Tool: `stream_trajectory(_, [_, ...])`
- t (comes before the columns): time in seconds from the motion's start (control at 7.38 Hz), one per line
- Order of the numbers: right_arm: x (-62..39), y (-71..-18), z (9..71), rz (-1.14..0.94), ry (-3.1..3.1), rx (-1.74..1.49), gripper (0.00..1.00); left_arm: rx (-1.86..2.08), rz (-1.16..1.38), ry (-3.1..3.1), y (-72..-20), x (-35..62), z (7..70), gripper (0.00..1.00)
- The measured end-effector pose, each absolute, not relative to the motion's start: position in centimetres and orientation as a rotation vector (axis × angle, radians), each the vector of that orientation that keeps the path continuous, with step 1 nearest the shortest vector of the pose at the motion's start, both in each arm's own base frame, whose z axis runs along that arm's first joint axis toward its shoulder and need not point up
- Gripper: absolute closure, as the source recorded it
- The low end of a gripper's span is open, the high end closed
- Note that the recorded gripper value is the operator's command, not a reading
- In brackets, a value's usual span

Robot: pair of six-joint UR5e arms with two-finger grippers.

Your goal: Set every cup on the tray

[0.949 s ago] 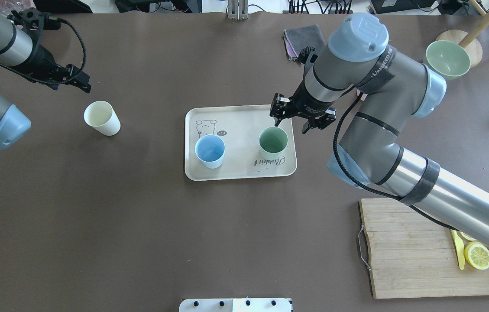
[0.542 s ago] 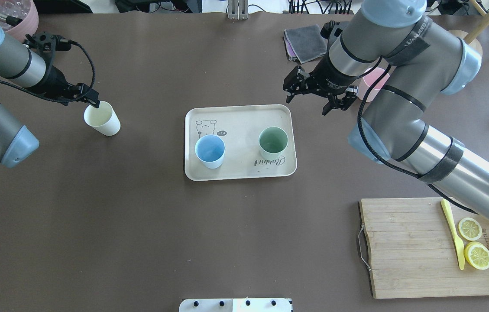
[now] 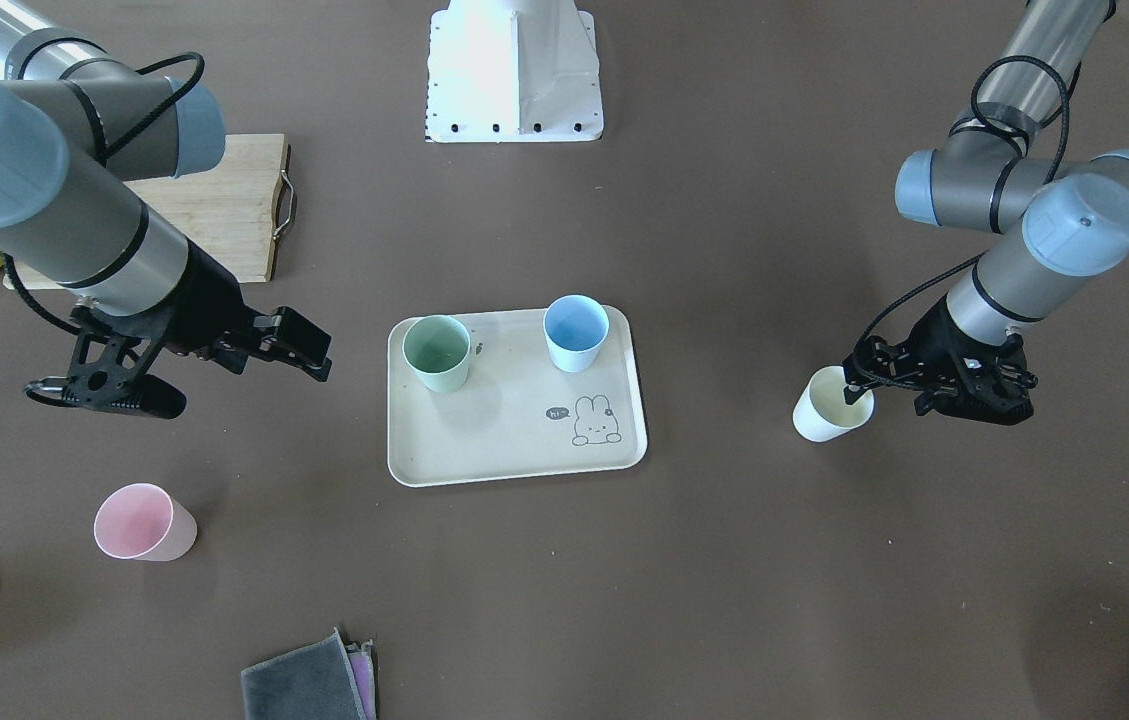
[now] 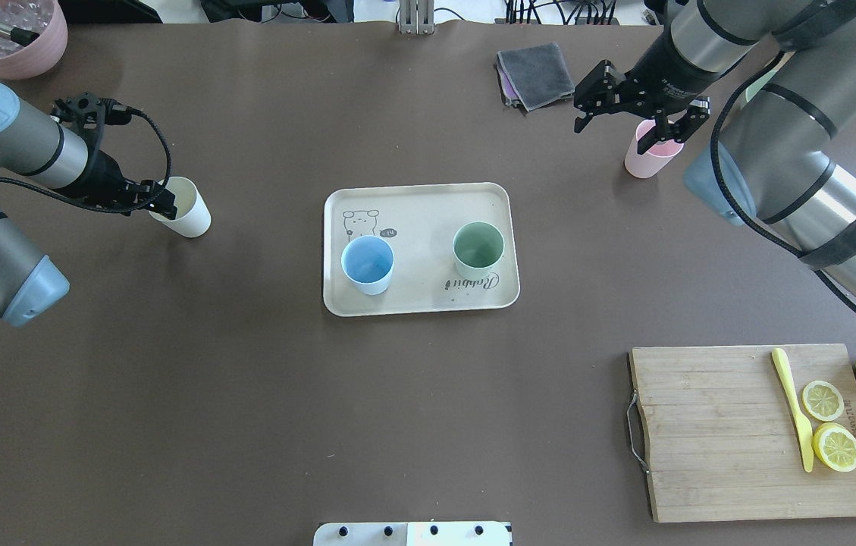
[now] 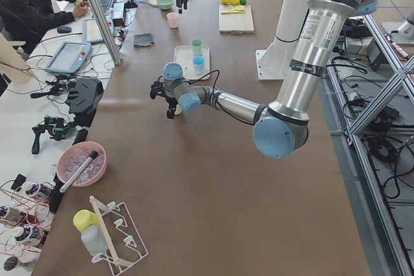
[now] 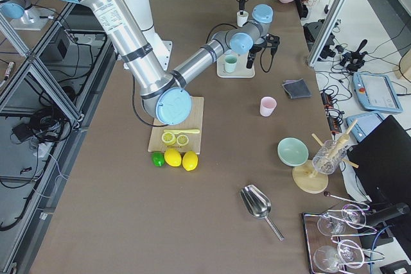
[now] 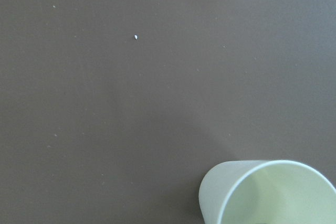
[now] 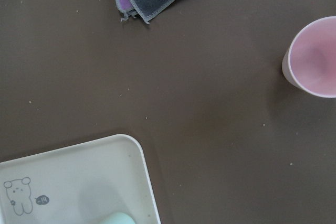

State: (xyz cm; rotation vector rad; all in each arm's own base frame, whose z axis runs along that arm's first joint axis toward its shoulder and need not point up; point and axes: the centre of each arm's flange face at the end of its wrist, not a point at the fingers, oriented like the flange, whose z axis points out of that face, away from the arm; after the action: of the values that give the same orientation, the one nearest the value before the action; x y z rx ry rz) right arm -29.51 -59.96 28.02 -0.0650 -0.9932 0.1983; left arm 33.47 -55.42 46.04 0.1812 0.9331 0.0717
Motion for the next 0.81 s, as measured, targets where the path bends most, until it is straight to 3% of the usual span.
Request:
stream_trajectory(0.41, [-24.2, -62.5, 31.0, 0.182, -0.948, -0.032, 0.00, 0.169, 0.043, 0.973, -55.4, 35.1, 42.8, 1.00])
stream_trajectory(0.81, [-17.6, -65.7, 38.0, 0.137, -0.898, -0.002, 0.00, 0.125, -0.040, 0.972, -57.9, 36.5, 31.4, 1.00])
